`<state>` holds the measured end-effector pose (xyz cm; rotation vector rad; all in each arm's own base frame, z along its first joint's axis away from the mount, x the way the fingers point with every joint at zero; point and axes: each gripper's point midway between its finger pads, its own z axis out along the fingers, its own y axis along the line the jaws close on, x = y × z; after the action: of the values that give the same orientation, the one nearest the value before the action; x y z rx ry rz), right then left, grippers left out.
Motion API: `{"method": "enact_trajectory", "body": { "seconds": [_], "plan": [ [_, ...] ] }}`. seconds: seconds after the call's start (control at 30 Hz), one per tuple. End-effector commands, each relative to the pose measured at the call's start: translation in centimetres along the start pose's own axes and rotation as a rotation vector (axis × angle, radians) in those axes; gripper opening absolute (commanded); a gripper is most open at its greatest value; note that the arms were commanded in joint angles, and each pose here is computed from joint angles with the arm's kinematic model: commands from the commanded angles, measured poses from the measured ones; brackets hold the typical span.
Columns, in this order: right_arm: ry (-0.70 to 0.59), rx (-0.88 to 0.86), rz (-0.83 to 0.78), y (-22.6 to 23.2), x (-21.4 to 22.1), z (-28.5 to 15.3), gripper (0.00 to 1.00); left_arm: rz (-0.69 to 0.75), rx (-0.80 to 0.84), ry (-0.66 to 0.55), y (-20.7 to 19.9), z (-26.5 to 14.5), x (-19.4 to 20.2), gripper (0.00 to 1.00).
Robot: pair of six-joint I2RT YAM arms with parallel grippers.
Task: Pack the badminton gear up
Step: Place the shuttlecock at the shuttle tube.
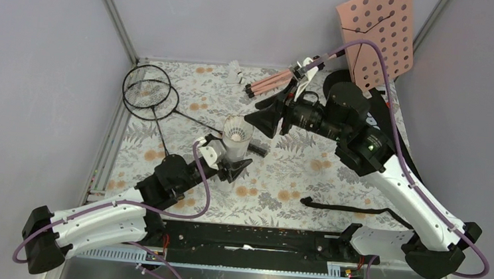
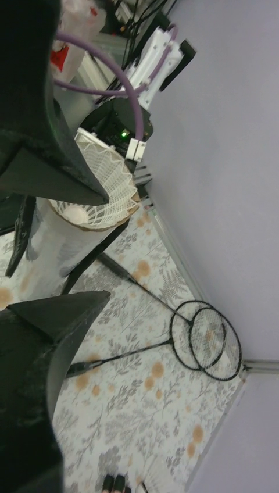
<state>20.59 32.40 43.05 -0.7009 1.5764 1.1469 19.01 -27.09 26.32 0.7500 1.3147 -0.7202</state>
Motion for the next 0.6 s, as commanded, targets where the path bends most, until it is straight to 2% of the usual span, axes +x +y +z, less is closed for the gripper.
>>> {"method": "enact_trajectory", "body": {
  "seconds": [0.0, 0.07, 0.1, 0.13, 0.27, 0.4, 0.57],
  "plan": [
    [0.103, 0.049, -0.139, -0.3, -0.2, -1.7, 0.65, 0.029, 0.026, -0.109, -0.2, 0.1, -3.5, 0.5],
    [0.156, 0.073, -0.151, -0.6, 0.1, -2.2, 0.71, 0.04, 0.035, -0.093, -0.4, 0.1, -3.3, 0.5],
    [0.174, 0.074, -0.157, -0.5, 0.1, -2.5, 0.91, 0.046, 0.042, -0.084, -0.5, 0.2, -3.2, 0.5],
    [0.196, 0.072, -0.164, -0.4, 0.2, -2.7, 0.98, 0.052, 0.051, -0.075, -0.6, 0.3, -3.0, 0.5],
    [0.231, 0.12, -0.184, -0.9, -0.2, -3.4, 0.99, 0.068, 0.088, -0.043, -1.1, 0.5, -2.7, 0.5],
    [0.356, 0.191, -0.259, -2.7, 1.1, -3.6, 1.0, 0.08, 0.123, -0.031, -1.7, 0.7, -2.5, 0.5],
    [0.53, 0.2, -0.302, -3.8, 4.1, -3.4, 0.99, 0.085, 0.127, -0.022, -1.7, 1.0, -2.4, 0.5]
  ]
}}
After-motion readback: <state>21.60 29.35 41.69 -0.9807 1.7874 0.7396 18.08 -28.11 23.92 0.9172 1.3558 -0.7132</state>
